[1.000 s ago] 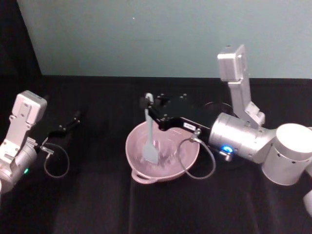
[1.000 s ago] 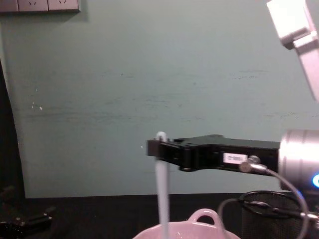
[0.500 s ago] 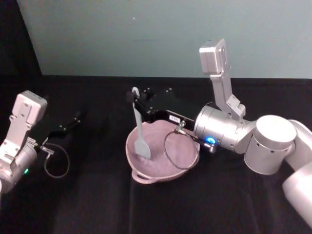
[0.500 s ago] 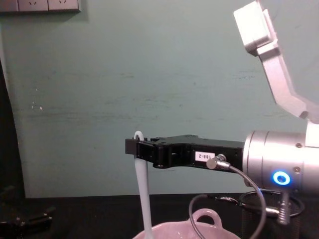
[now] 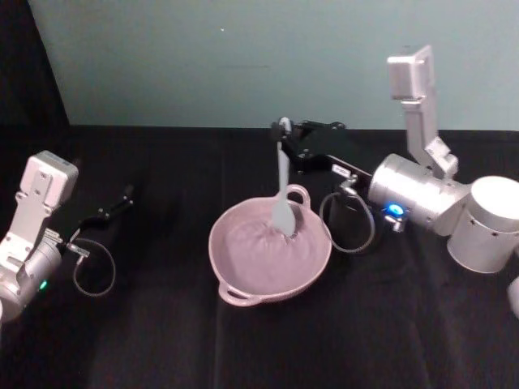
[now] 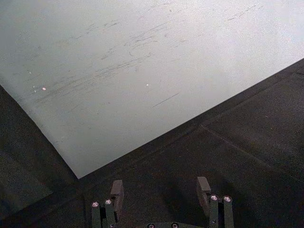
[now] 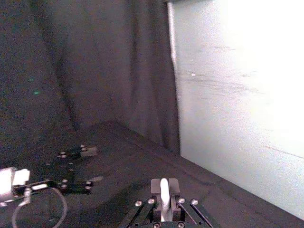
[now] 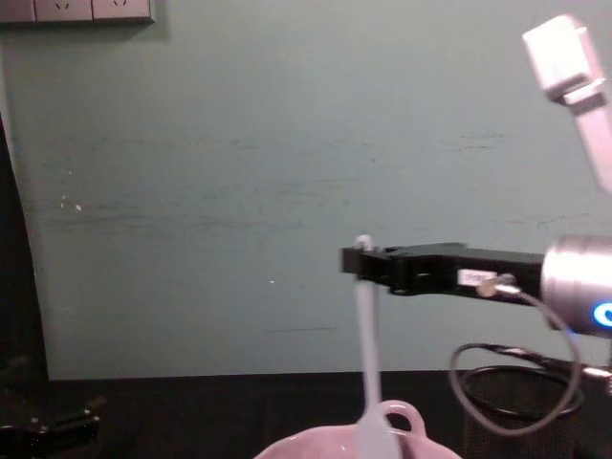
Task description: Use the one hand to pick up the spoon and stir the clear water in the bowl.
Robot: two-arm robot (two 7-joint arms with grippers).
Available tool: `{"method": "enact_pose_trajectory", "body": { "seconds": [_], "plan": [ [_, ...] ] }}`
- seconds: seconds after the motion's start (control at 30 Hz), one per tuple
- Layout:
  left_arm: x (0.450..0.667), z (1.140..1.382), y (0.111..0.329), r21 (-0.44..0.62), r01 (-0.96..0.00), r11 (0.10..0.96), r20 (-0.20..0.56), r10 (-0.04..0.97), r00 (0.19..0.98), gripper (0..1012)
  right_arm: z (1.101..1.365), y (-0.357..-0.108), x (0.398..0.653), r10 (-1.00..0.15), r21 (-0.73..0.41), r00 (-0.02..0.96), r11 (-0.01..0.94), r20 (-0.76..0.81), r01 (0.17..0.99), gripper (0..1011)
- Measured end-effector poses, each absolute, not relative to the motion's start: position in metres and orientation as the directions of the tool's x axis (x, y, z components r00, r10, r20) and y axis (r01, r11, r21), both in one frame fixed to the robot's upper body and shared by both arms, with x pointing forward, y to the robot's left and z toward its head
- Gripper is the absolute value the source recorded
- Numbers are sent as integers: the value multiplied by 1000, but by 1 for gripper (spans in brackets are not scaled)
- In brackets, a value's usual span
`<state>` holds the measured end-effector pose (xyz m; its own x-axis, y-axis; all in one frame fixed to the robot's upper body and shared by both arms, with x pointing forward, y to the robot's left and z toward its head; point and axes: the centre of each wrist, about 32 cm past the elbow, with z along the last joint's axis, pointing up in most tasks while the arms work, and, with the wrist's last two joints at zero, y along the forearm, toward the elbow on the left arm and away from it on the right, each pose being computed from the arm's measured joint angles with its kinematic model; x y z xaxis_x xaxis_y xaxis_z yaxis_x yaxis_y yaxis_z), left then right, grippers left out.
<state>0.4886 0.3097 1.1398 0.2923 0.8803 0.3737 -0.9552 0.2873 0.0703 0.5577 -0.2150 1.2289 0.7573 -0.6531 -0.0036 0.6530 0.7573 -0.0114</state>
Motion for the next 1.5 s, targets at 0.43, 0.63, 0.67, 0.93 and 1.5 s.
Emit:
{"method": "enact_pose_trajectory", "body": {
  "seconds": [0.43, 0.63, 0.67, 0.93, 1.5],
  "plan": [
    [489, 1140, 310, 70, -955, 287, 374, 880, 292, 1011, 1232, -230, 526, -662, -22, 750, 749, 10, 662, 112],
    [489, 1140, 310, 70, -955, 287, 374, 880, 292, 1011, 1230, -212, 511, -619, -22, 786, 786, -7, 618, 111],
    [489, 1140, 310, 70, -955, 287, 374, 880, 292, 1011, 1229, -204, 508, -599, -20, 801, 801, -13, 599, 112],
    [489, 1140, 310, 70, -955, 287, 374, 880, 292, 1011, 1231, -177, 510, -535, -2, 845, 845, -15, 535, 111],
    [489, 1140, 310, 70, -955, 287, 374, 880, 292, 1011, 1225, -178, 547, -593, -19, 805, 805, 2, 593, 111]
  ]
}}
